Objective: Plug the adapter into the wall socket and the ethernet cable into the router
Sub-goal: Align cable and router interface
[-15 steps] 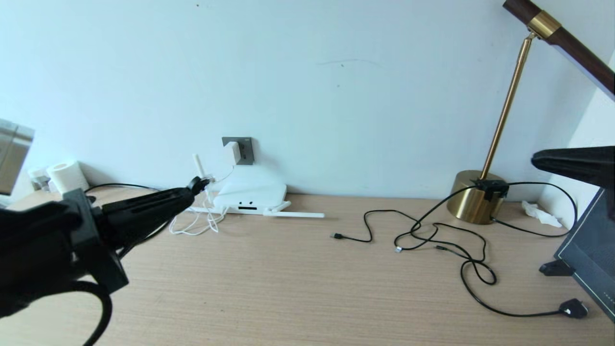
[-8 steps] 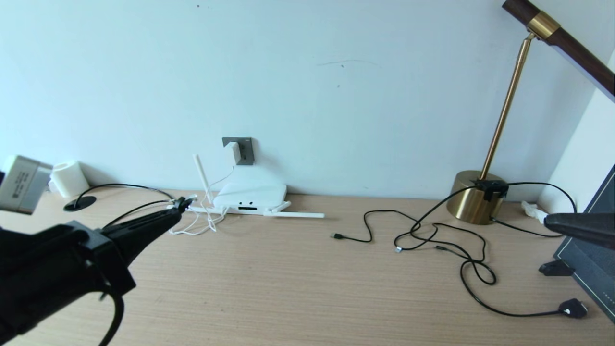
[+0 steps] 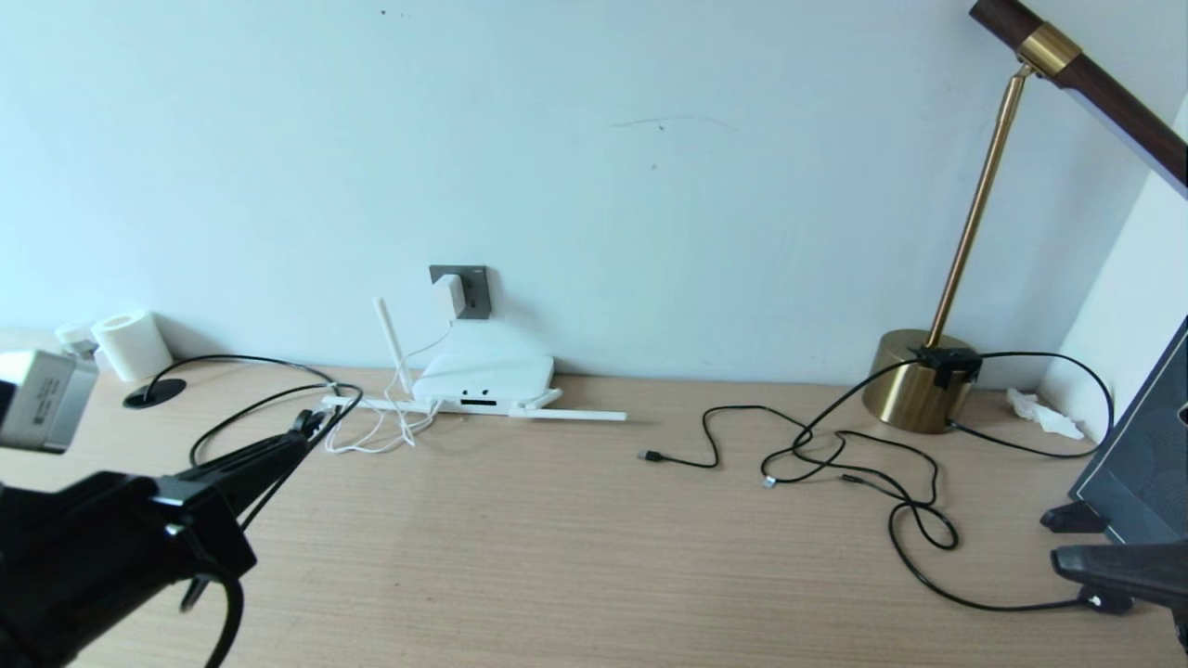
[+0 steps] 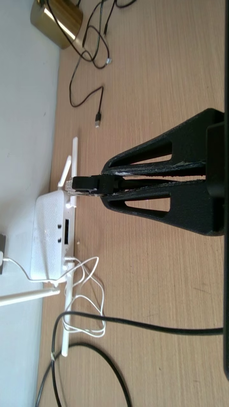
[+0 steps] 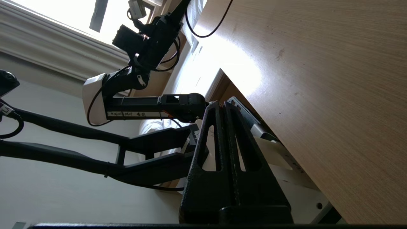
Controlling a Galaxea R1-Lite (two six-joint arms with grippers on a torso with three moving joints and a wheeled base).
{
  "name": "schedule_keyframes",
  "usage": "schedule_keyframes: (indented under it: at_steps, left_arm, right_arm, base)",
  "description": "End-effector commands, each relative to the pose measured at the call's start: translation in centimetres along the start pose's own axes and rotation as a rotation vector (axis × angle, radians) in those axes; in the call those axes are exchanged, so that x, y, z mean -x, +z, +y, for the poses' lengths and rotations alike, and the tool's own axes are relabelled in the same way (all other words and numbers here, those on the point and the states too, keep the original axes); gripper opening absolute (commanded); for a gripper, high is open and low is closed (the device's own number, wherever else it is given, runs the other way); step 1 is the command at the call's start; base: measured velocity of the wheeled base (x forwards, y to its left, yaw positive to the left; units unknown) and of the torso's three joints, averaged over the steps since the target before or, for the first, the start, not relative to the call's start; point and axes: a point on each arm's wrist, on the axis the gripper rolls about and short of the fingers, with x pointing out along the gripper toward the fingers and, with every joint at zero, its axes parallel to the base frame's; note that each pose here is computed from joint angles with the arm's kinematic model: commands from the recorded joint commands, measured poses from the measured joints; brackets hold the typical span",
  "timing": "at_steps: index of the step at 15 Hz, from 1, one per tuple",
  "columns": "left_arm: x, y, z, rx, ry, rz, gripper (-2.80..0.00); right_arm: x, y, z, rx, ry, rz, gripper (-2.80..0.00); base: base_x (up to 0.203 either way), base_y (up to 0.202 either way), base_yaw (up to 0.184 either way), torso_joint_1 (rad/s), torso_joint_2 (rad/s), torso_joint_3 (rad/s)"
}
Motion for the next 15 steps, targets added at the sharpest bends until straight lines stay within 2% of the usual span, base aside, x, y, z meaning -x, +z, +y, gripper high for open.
schedule_keyframes:
  at_steps: [1,4,6,7,8,10,12,14,15]
  left_arm:
    - [-0.4,0.0,0.1,-0.003,0.015,0.006,-2.8]
    - [-2.0,1.0,0.0,-0.005,0.015,-0.001,-2.8]
    - [-2.2,0.4,0.0,-0.005,0.015,0.0,-2.8]
    - [-2.0,-0.2,0.1,-0.006,0.016,0.009,-2.8]
    - [-1.8,-0.5,0.2,-0.006,0.018,0.007,-2.8]
    - [-1.8,-0.5,0.3,-0.005,0.063,0.003,-2.8]
    - [-1.8,-0.5,0.3,-0.005,0.074,0.001,-2.8]
    - [-1.8,-0.7,0.4,-0.005,0.079,0.007,-2.8]
    - [-1.7,-1.0,0.5,-0.004,0.082,0.018,-2.8]
  right_arm:
    - [0.0,-0.3,0.2,-0.001,0.008,0.004,-2.8]
    - [-0.2,0.5,-0.8,-0.048,-0.001,0.008,-2.8]
    - [-0.8,0.1,-1.7,-0.089,-0.014,0.035,-2.8]
    - [-1.4,-0.5,-1.9,-0.091,-0.041,0.052,-2.8]
    - [-2.0,-1.1,-2.0,-0.07,-0.116,0.049,-2.8]
    - [-2.8,-2.0,-2.2,-0.011,-0.34,-0.023,-2.8]
    - [-3.2,-2.5,-2.8,0.052,-0.636,-0.155,-2.8]
    - [-2.7,-3.6,-3.9,0.188,-0.94,-0.291,-2.8]
    - [-2.3,-5.0,-4.9,0.278,-1.039,-0.306,-2.8]
  base:
    - [0.0,0.0,0.0,0.0,0.0,0.0]
    - [0.0,0.0,0.0,0.0,0.0,0.0]
    - [0.0,0.0,0.0,0.0,0.0,0.0]
    - [0.0,0.0,0.0,0.0,0.0,0.0]
    - [0.0,0.0,0.0,0.0,0.0,0.0]
    - [0.0,0.0,0.0,0.0,0.0,0.0]
    - [0.0,0.0,0.0,0.0,0.0,0.0]
    - [0.0,0.0,0.0,0.0,0.0,0.0]
    - [0.0,0.0,0.0,0.0,0.0,0.0]
